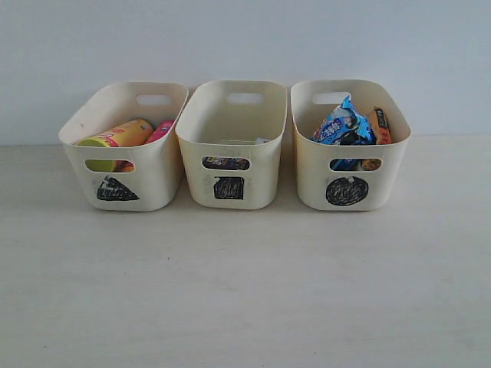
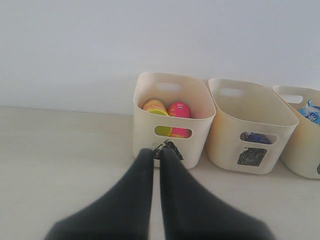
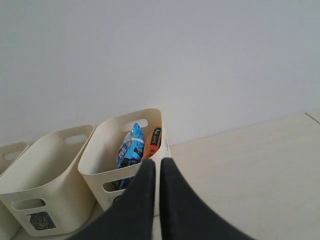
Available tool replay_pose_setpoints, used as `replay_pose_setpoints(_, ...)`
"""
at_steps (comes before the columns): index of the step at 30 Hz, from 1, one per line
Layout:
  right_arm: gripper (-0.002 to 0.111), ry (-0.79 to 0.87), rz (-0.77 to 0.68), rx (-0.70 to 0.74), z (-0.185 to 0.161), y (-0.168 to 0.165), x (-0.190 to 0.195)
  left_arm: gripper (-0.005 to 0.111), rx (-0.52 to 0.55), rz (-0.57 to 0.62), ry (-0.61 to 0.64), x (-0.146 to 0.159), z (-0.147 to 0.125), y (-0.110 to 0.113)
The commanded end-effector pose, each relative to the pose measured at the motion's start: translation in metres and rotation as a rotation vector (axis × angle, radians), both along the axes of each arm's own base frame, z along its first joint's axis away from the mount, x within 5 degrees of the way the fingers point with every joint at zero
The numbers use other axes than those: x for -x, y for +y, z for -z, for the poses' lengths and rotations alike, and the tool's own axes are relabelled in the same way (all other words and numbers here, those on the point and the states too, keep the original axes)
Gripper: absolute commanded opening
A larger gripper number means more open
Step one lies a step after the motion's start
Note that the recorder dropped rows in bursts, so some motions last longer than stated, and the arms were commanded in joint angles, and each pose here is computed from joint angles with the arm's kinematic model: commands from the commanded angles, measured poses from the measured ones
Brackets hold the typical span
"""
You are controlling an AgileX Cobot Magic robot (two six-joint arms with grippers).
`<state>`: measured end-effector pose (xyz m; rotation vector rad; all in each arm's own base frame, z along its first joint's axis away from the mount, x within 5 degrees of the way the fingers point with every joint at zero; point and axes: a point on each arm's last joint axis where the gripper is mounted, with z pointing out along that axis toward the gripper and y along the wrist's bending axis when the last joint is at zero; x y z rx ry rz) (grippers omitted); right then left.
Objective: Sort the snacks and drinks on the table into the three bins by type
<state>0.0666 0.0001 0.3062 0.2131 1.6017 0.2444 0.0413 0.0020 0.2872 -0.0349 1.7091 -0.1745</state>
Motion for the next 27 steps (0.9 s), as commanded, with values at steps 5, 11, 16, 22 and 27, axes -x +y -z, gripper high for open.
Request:
replay_pose_setpoints(5,0.000,-0.005,0.002,0.003,0.000,0.000,0.001,0.004,-0.041,-0.010,-0.009,0.000,0.001,0.000)
replay_pose_setpoints(11,0.000,-0.005,0.002,0.003,0.000,0.000,0.001,0.004,-0.015,-0.109,-0.085,-0.013,0.031,-0.001)
replay_pose_setpoints(16,0.000,-0.005,0.002,0.003,0.000,0.000,0.001,0.004,0.026,-0.162,-0.077,-0.010,0.065,0.001)
replay_pose_setpoints(22,0.000,-0.012,0.002,0.001,-0.001,0.000,0.002,0.004,0.044,-0.162,0.039,-0.014,0.098,0.001)
replay_pose_setpoints(27,0.000,-0.012,0.002,0.001,-0.001,0.000,0.002,0.004,0.029,-0.163,0.061,-0.013,0.100,0.001)
